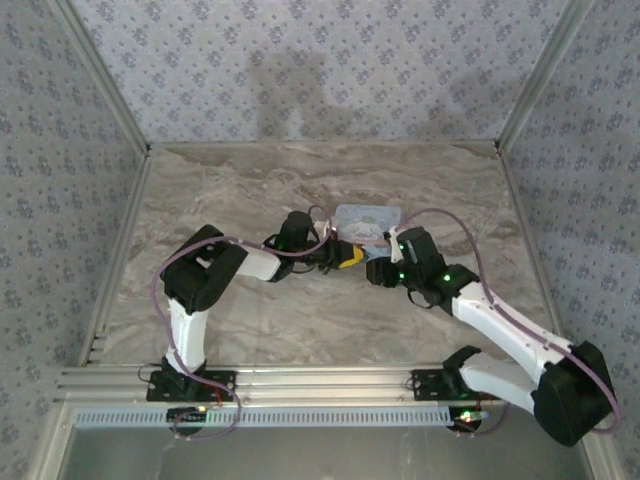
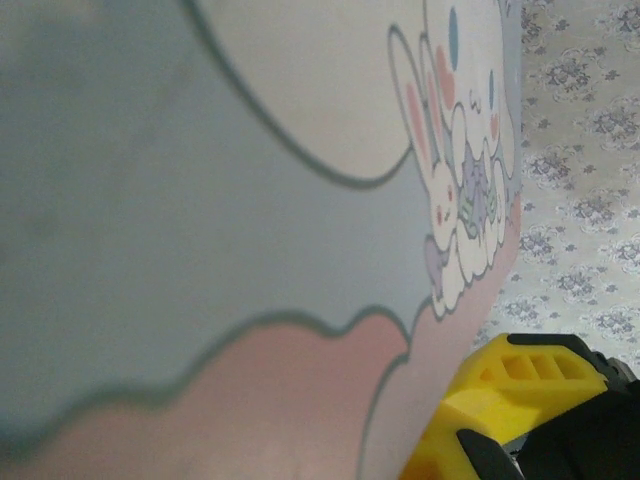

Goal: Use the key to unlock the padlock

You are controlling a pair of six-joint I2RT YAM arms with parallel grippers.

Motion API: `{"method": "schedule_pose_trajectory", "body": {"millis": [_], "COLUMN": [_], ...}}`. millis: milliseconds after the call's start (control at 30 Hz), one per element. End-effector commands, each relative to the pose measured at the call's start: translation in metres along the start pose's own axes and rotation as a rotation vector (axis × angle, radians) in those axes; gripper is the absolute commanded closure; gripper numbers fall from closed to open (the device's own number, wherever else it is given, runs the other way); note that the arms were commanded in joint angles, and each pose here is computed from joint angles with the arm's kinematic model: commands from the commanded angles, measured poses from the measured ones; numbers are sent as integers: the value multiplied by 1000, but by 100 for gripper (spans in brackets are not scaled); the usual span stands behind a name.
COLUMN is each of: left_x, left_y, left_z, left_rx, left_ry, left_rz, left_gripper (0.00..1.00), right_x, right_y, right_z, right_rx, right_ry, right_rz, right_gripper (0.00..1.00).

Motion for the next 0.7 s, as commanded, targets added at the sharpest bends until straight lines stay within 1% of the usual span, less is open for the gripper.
{"method": "schedule_pose_trajectory", "body": {"millis": [0,300,533,667], "left_x": [-8,-12,-14,-14], "left_y": [1,3,2,2], "left_z": [-39,-46,-50,-52], "left_rx": [57,56,55,55], "left_ry": [74,96,105,114], "left_rz": [27,52,59,62], "left_gripper": [100,100,100,100], "right_x": [6,30,42,48], "right_y": [-5,-15,-21,-22], "right_z": [-4,0,1,0], "right_rx": [-118,-222,-286,-312], "right_ry": [80,116,152,166], "right_rz": [23,52,83,100], "right_gripper": [51,50,55,56]}}
Point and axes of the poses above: each hand's point on the last joint's axis, 136 mm out from that joint toward the fingers, its own x axis out along the fingers, its own z axis along the line the jaws close on, y = z × x, the point moved 2 cm from there along -x, back along the fingers, and after that the axes turned 6 degrees about -x, right-handed, at the moved point
